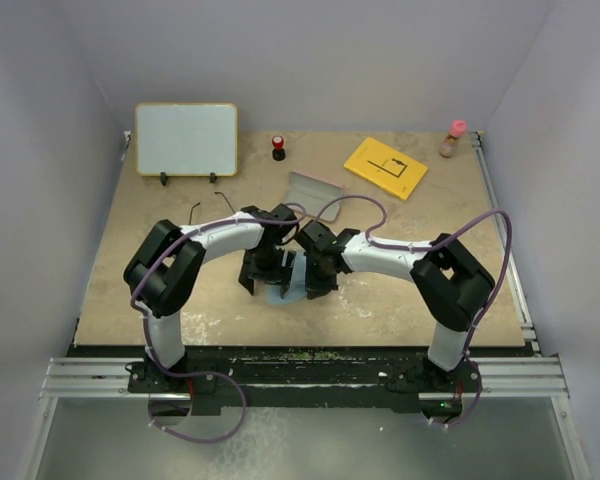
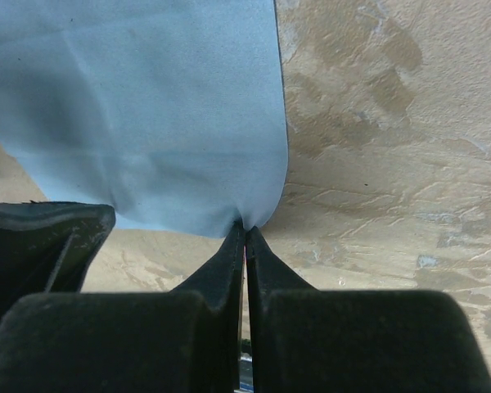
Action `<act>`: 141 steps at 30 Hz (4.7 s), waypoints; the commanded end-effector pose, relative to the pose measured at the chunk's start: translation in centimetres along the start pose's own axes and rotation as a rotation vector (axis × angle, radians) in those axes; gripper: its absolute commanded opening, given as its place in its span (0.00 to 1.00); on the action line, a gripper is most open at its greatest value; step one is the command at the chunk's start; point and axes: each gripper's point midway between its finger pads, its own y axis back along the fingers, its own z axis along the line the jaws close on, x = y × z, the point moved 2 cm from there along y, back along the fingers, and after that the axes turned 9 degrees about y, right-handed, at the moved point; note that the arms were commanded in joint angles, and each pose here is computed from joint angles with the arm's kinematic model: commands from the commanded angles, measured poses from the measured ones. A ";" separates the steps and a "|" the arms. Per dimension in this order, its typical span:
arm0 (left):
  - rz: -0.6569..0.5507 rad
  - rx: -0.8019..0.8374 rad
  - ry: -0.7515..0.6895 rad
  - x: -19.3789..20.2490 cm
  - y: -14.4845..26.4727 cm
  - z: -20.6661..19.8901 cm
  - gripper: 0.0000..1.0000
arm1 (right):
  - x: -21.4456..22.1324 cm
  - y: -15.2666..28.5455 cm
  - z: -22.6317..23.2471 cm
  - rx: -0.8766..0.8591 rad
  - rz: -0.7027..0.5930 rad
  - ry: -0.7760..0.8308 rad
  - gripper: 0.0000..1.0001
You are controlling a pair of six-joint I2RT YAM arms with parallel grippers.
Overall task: Organize the sunglasses
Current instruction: Fold the glasses cleaning cloth at the center of the board.
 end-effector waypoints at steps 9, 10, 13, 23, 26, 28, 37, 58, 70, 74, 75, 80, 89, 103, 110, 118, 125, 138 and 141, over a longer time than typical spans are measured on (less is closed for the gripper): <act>-0.017 0.010 0.044 1.4 -2.4 -1.0 0.70 | 0.5 1.0 -0.1 0.012 0.016 -0.064 0.00; -0.017 0.017 0.039 1.6 -2.5 -1.1 0.68 | 0.5 1.1 -0.1 0.009 0.012 -0.069 0.00; -0.019 0.025 0.023 1.7 -2.8 -1.6 0.65 | 0.4 1.3 0.2 -0.013 0.004 -0.086 0.00; -0.014 -0.016 0.026 0.3 -4.5 -3.0 0.58 | 0.2 1.5 0.5 -0.038 -0.026 -0.122 0.00; -0.017 -0.019 0.028 0.0 -4.8 -3.2 0.53 | 0.3 1.5 0.5 -0.036 -0.022 -0.124 0.00; -0.022 -0.023 0.022 -0.1 -5.1 -3.1 0.47 | 0.2 1.5 0.5 -0.038 -0.027 -0.123 0.00; -0.053 -0.020 -0.007 -0.7 -5.1 -2.8 0.09 | -0.2 1.3 0.8 -0.062 -0.050 -0.122 0.00; -0.265 0.172 -0.050 -5.5 6.3 -3.4 0.04 | -4.9 6.8 3.6 -0.151 -0.239 -0.070 0.00; -0.296 0.275 -0.106 -5.6 11.3 -5.3 0.04 | -5.7 9.3 4.1 -0.168 -0.277 -0.084 0.00; -0.277 0.302 -0.123 -4.7 12.3 -5.3 0.04 | -5.4 10.3 3.8 -0.162 -0.279 -0.119 0.00; -0.271 0.302 -0.125 -4.5 12.4 -5.2 0.04 | -5.4 10.7 3.7 -0.165 -0.285 -0.125 0.00; -0.255 0.346 -0.128 -3.0 13.7 -5.2 0.04 | -5.3 12.9 3.6 -0.185 -0.308 -0.153 0.00; -0.261 0.439 -0.095 -0.4 16.2 -4.7 0.04 | -2.3 13.9 2.5 -0.193 -0.245 -0.223 0.00; -0.206 0.432 -0.064 0.0 14.1 -4.7 0.04 | -1.9 12.6 1.8 -0.144 -0.214 -0.270 0.00; -0.196 0.421 -0.034 -2.5 11.1 -5.9 0.04 | -2.9 9.2 1.3 -0.040 -0.178 -0.243 0.00; -0.144 0.370 -0.039 -7.7 9.3 -6.2 0.04 | -7.2 6.9 0.7 0.059 -0.255 -0.228 0.00; -0.134 0.339 -0.068 -10.8 7.7 -6.6 0.04 | -9.6 6.2 -1.1 0.095 -0.294 -0.235 0.00; -0.139 0.253 -0.120 -13.2 5.2 -6.0 0.04 | -12.5 3.8 -2.7 0.086 -0.299 -0.192 0.00; -0.171 0.243 -0.136 -13.7 5.7 -5.8 0.04 | -11.9 3.6 -2.5 0.061 -0.285 -0.195 0.00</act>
